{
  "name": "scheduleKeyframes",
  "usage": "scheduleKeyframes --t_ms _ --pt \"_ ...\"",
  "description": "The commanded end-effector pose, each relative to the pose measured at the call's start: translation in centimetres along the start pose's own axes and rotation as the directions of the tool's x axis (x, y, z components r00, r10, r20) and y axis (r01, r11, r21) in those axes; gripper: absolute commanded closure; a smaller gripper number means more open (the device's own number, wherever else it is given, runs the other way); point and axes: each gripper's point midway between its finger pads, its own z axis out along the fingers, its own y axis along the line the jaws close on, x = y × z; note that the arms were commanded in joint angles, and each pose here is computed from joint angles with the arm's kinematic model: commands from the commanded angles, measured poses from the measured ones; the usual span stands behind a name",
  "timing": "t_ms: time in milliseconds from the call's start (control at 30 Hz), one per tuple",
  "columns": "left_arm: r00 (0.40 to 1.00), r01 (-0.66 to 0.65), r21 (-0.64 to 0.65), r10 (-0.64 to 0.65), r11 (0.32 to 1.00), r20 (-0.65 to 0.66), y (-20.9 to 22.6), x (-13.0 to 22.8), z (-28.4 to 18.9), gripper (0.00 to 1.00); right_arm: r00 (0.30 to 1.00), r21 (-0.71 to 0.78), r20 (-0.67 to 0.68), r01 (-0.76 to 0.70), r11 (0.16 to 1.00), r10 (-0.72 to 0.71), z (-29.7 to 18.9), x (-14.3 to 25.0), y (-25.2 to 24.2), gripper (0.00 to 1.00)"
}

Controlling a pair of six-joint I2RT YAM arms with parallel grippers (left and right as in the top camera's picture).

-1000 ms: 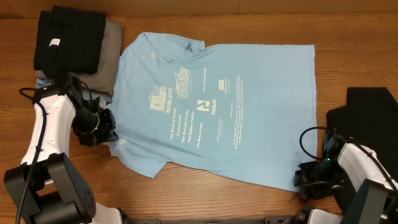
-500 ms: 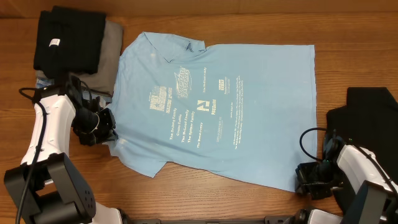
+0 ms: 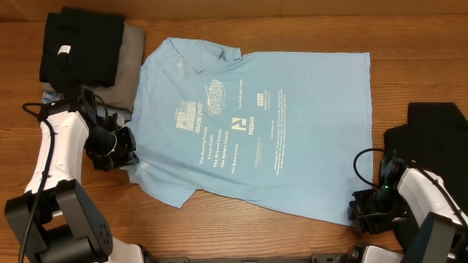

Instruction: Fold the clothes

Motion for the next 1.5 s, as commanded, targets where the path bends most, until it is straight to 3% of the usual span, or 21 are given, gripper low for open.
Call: scheduleKeyframes --t_ms 0,300,500,633,1033,1067,1133,1267,1467 --pt "0.999 -0.03 0.01 0.03 1.0 0.026 -0.3 -0.6 -0.6 0.92 1.0 0.006 -0.009 -0.01 1.0 0.01 0.4 0.3 -0.2 0.61" --pt "0.999 -0.03 0.01 0.03 1.0 0.026 -0.4 -0.6 -0.6 0.92 0.998 0.014 -0.041 -0.042 0.999 0.042 2.2 1.1 -1.0 0.62" --pt "0.999 -0.029 0.01 0.029 1.0 0.026 -0.3 -0.6 -0.6 0.92 0.998 0.013 -0.039 -0.041 0.999 0.041 2.1 1.0 -1.0 0.88" --pt "0.999 -0.03 0.01 0.03 0.999 0.026 -0.3 -0.5 -0.6 0.92 0.999 0.011 -0.038 -0.037 0.999 0.037 2.1 1.0 -1.0 0.96" --pt "0.999 -0.029 0.01 0.029 1.0 0.026 -0.3 -0.6 -0.6 0.92 1.0 -0.018 0.008 0.025 1.0 -0.025 0.5 -0.2 0.4 0.96" --pt "0.999 -0.029 0.01 0.029 1.0 0.026 -0.3 -0.6 -0.6 0.92 1.0 -0.019 0.007 0.024 1.0 -0.024 0.5 -0.1 0.4 0.91" --pt "0.999 -0.029 0.01 0.029 1.0 0.026 -0.3 -0.5 -0.6 0.92 1.0 -0.021 -0.013 0.024 1.0 -0.024 0.5 0.2 0.3 0.69" --pt "0.999 -0.03 0.01 0.029 1.0 0.026 -0.4 -0.5 -0.6 0.92 0.999 -0.018 -0.04 0.021 1.0 -0.021 1.0 0.8 0.0 0.52" --pt "0.999 -0.03 0.011 0.03 0.999 0.026 -0.4 -0.6 -0.6 0.92 0.996 -0.034 -0.071 -0.058 0.998 0.055 2.8 1.5 -0.2 0.53"
